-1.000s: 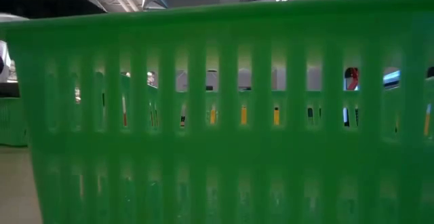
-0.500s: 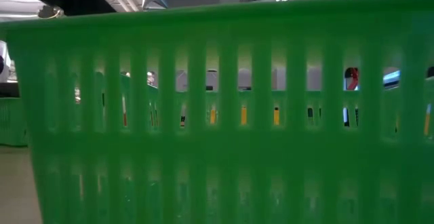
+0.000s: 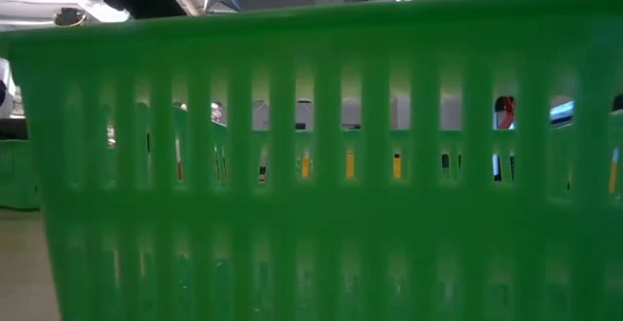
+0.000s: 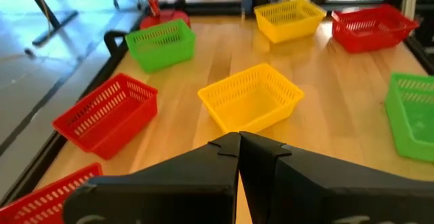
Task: Stack baskets by color
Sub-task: Stack the right yellow bin on the yellow bin
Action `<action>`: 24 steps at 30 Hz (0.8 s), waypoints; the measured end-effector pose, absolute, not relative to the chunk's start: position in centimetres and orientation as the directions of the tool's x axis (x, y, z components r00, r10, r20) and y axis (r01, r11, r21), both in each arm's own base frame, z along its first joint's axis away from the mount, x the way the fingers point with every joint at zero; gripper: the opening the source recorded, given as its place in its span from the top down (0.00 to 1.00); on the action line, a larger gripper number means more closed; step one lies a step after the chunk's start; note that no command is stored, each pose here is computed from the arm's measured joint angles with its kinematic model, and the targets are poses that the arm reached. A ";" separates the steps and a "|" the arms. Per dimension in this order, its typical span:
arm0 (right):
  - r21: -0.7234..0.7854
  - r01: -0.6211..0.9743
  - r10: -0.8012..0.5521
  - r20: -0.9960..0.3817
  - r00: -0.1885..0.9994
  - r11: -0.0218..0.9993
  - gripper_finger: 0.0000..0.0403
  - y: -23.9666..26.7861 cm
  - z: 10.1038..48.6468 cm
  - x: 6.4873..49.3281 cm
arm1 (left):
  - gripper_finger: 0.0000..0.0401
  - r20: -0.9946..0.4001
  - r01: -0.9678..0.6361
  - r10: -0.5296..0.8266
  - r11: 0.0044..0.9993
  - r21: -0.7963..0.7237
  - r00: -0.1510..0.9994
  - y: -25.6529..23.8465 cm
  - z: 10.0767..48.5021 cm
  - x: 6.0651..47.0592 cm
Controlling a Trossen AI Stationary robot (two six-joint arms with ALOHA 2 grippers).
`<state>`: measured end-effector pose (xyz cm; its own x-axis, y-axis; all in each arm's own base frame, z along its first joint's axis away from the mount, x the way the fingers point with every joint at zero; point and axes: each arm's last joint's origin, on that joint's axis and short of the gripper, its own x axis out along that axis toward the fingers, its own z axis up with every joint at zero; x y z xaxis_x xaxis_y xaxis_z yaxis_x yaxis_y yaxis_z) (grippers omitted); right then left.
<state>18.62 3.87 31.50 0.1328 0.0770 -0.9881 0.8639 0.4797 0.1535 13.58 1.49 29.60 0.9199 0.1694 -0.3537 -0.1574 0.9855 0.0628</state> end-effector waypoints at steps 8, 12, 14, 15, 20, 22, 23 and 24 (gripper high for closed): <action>0.061 0.873 0.102 -0.995 0.013 0.485 0.65 4.2 29.7 20.5 | 1.00 -0.389 -0.148 0.167 0.986 0.078 0.906 1.6 32.4 14.7; 0.058 0.863 0.118 -0.993 -0.002 0.502 0.65 4.4 28.1 20.9 | 1.00 -0.374 -0.115 0.154 0.986 0.124 0.915 1.4 33.0 14.6; 0.078 0.860 0.161 -0.987 -0.005 0.504 0.65 4.4 26.9 20.9 | 1.00 -0.373 -0.109 0.151 0.985 0.133 0.915 1.4 33.1 14.6; 0.078 0.861 0.169 -0.986 -0.009 0.503 0.65 4.4 26.2 20.8 | 1.00 -0.374 -0.109 0.152 0.985 0.133 0.915 1.4 33.0 14.6; 0.092 0.848 0.181 -0.984 -0.005 0.521 0.65 4.3 23.4 20.5 | 1.00 -0.376 -0.109 0.152 0.985 0.132 0.914 1.4 33.0 14.6; 0.111 0.846 0.202 -0.979 0.004 0.522 0.65 4.4 22.4 20.5 | 1.00 -0.376 -0.109 0.152 0.985 0.134 0.914 1.4 33.0 14.6; 0.115 0.845 0.208 -0.978 0.005 0.522 0.65 4.4 21.9 20.5 | 1.00 -0.376 -0.109 0.152 0.985 0.134 0.914 1.4 33.0 14.6; 0.107 0.845 0.206 -0.979 -0.003 0.524 0.65 4.4 21.5 20.3 | 1.00 -0.376 -0.109 0.152 0.985 0.134 0.914 1.4 33.0 14.6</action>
<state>20.31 4.36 21.49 -0.0030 0.2058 -0.9786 0.8452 0.5236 0.1075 14.63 1.43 33.03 0.9141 0.1520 -0.3760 -0.1086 0.9850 0.1342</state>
